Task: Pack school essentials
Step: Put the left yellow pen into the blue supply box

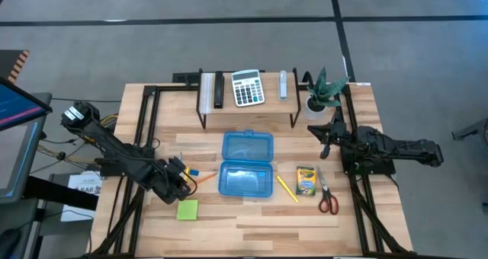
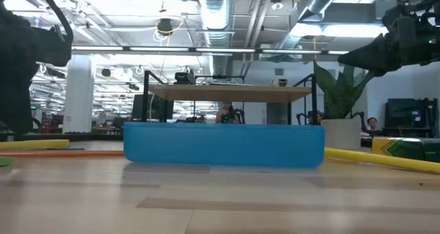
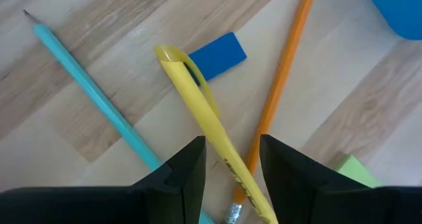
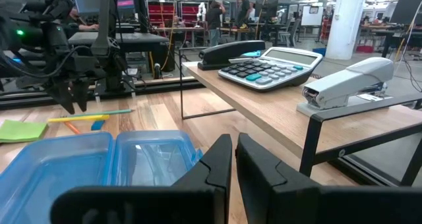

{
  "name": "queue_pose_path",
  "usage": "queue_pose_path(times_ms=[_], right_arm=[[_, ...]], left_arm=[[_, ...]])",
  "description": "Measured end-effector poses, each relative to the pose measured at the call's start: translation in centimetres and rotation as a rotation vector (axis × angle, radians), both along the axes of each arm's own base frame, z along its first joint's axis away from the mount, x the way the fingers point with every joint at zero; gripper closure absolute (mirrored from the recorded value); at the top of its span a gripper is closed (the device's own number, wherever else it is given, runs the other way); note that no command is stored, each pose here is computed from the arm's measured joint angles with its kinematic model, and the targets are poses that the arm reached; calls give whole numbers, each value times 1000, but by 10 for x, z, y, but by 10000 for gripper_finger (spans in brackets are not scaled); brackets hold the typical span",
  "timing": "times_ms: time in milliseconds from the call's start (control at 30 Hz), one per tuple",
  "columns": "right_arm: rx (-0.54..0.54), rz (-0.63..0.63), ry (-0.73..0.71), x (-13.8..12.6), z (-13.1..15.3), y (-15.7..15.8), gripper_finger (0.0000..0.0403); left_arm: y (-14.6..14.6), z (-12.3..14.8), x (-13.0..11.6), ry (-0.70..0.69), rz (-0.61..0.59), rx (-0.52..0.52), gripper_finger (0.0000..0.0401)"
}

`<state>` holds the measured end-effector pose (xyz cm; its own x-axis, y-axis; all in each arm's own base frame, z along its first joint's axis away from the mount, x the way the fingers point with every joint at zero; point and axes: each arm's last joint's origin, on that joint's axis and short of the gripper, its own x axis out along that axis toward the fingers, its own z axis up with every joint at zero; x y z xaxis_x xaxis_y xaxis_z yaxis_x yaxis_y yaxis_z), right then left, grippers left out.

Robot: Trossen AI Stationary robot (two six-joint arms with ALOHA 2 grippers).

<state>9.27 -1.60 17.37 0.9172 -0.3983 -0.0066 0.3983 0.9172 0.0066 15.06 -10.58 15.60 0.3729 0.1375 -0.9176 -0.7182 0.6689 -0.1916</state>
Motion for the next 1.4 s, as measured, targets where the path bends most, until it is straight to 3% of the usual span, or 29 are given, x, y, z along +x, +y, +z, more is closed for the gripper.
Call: queue_pose_path(times_ms=[1067, 1400], right_arm=[[0, 0, 0, 0, 0, 0, 353], [0, 0, 0, 0, 0, 0, 353]], left_arm=[[6, -1, 10, -15, 33, -30, 272], [2, -20, 13, 100, 19, -17, 272]])
